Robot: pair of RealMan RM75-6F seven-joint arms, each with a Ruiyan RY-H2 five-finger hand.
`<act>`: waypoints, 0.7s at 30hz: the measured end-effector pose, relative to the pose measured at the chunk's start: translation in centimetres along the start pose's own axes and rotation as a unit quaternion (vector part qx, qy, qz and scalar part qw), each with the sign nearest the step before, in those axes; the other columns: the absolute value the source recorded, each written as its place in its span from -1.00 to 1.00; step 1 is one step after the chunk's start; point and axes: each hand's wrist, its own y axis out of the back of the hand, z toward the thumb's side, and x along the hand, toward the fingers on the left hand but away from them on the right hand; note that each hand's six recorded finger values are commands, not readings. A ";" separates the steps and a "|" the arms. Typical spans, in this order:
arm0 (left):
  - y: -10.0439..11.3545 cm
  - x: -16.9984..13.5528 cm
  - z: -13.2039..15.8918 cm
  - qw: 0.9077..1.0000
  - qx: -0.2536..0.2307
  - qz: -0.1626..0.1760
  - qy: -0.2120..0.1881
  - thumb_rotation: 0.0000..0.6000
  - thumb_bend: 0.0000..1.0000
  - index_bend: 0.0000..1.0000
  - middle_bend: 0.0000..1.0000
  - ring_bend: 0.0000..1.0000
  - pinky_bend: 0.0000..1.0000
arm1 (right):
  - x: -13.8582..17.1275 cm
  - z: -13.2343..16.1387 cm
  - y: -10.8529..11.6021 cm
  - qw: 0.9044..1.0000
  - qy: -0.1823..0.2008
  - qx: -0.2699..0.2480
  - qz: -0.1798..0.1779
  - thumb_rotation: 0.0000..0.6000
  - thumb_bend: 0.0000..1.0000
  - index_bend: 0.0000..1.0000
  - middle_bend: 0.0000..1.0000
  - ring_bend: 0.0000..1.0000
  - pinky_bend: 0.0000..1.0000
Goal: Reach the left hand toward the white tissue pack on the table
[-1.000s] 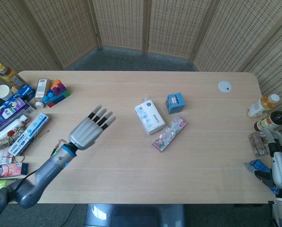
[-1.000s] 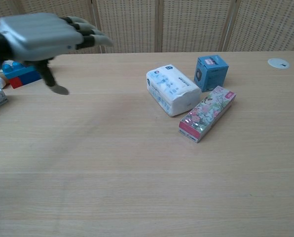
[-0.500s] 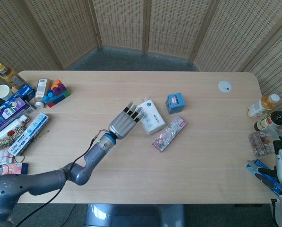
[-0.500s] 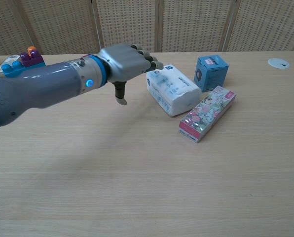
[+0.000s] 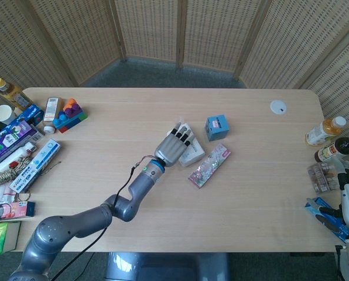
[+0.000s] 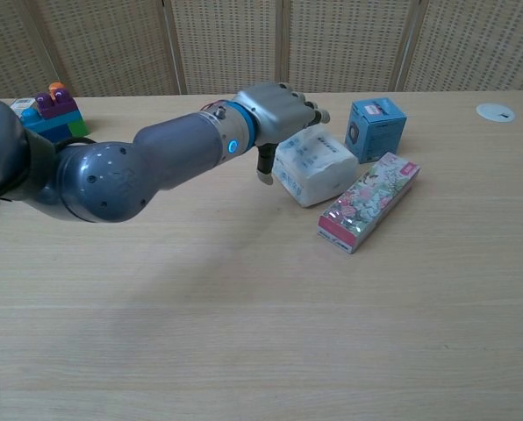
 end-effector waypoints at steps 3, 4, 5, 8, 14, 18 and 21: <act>-0.3 0.7 0.5 1.000 0.004 -0.008 0.005 1.00 -0.81 -1.00 -1.00 -1.00 -1.00 | 0.0 0.1 0.0 1.000 0.001 0.000 0.000 1.00 -1.00 -1.00 -1.00 -1.00 -1.00; -0.4 0.9 0.7 1.000 0.005 -0.010 0.007 1.00 -0.81 -0.96 -1.00 -1.00 -0.97 | 0.0 0.0 0.0 1.000 0.001 0.000 0.000 1.00 -1.00 -1.00 -1.00 -1.00 -1.00; -0.5 1.1 0.9 1.000 0.006 -0.012 0.010 1.00 -0.80 -0.78 -0.85 -0.89 -0.75 | 0.0 0.0 0.1 1.000 0.001 0.000 -0.002 1.00 -1.00 -1.00 -1.00 -1.00 -1.00; -0.6 1.5 1.5 1.000 0.012 -0.006 0.020 1.00 -0.62 0.37 0.50 0.30 0.37 | 0.1 -0.1 0.3 1.000 -0.001 0.000 -0.006 1.00 -1.00 -1.00 -1.00 -1.00 -1.00; 0.5 1.4 1.8 0.999 0.006 0.034 0.024 1.00 -0.45 0.67 1.00 0.71 0.64 | 0.1 -0.2 0.6 1.000 -0.002 -0.003 -0.011 1.00 -1.00 -1.00 -1.00 -1.00 -1.00; 2.1 1.1 -0.7 0.996 0.020 0.073 0.043 1.00 -0.45 0.68 1.00 0.73 0.65 | 0.2 0.2 0.5 1.000 0.006 -0.002 -0.008 1.00 -1.00 -1.00 -1.00 -1.00 -1.00; 2.6 0.6 -2.1 0.995 0.023 0.083 0.047 1.00 -0.45 0.68 1.00 0.73 0.65 | 0.3 0.7 0.3 1.000 0.012 -0.002 -0.005 1.00 -1.00 -1.00 -1.00 -1.00 -1.00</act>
